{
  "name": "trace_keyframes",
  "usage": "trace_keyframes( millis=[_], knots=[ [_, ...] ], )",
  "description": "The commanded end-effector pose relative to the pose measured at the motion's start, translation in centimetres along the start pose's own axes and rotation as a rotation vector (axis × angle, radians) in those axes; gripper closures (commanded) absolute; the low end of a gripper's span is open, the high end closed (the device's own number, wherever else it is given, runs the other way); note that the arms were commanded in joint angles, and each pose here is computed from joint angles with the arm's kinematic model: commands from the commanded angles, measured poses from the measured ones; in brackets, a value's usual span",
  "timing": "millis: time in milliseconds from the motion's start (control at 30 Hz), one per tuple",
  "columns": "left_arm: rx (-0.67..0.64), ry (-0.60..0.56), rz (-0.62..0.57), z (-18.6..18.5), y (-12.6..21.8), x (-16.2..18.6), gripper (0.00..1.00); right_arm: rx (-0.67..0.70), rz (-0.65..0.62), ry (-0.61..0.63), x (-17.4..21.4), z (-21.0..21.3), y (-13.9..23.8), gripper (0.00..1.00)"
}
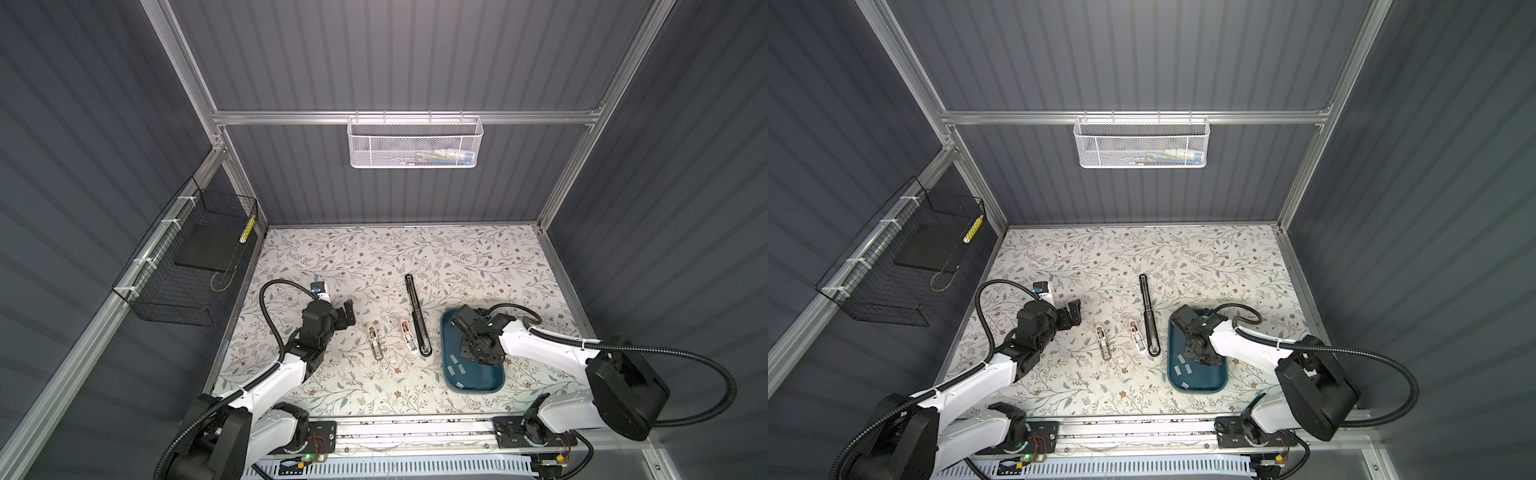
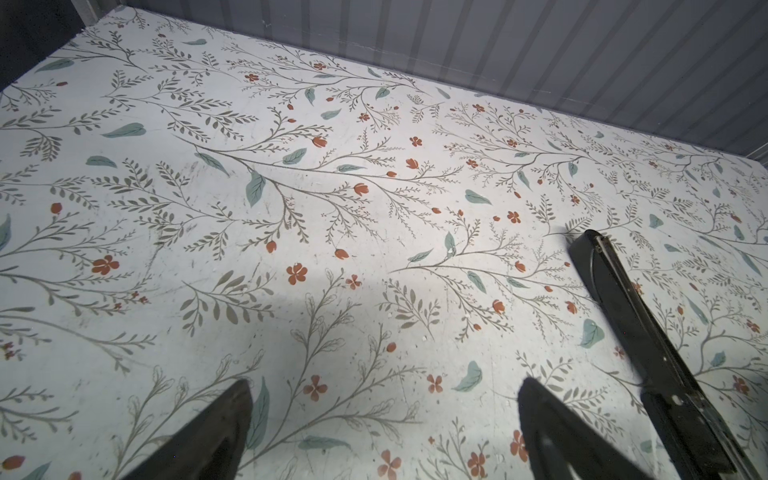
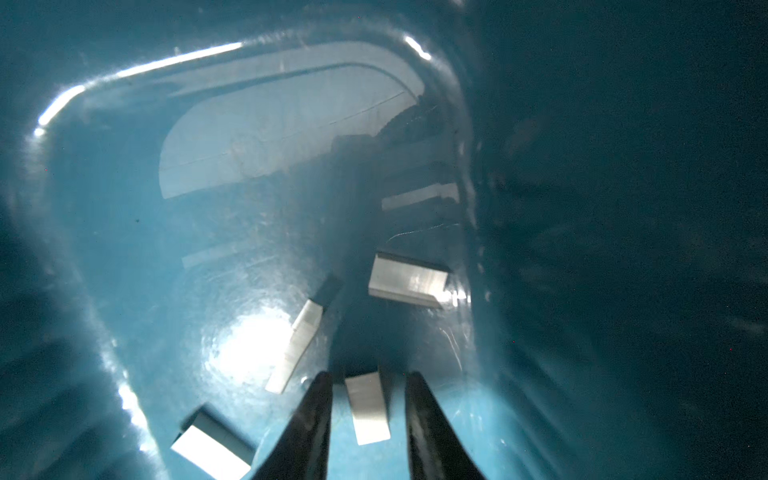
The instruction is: Load the staples into the stapler
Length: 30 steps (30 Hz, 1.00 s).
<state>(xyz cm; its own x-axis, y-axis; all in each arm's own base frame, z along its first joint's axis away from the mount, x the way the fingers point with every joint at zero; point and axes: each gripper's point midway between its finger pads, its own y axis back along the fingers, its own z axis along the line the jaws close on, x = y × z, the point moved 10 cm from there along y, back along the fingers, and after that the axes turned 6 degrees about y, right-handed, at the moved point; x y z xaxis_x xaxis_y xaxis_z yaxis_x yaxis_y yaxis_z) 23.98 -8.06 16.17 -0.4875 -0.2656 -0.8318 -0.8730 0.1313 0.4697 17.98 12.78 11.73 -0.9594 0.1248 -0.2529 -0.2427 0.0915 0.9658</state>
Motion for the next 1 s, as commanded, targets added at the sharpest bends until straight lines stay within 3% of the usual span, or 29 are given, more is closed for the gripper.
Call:
trace_keyframes(
  millis=[0, 967],
  knots=[
    [-0.001, -0.004, -0.035, -0.2, 0.2, -1.1, 0.0, 0.026, 0.022, -0.015, 0.5, -0.5, -0.6, 0.7],
    [0.002, -0.007, -0.034, -0.3, 0.2, -1.1, 0.0, 0.015, 0.018, -0.034, 1.4, -1.2, -1.2, 0.87]
  ],
)
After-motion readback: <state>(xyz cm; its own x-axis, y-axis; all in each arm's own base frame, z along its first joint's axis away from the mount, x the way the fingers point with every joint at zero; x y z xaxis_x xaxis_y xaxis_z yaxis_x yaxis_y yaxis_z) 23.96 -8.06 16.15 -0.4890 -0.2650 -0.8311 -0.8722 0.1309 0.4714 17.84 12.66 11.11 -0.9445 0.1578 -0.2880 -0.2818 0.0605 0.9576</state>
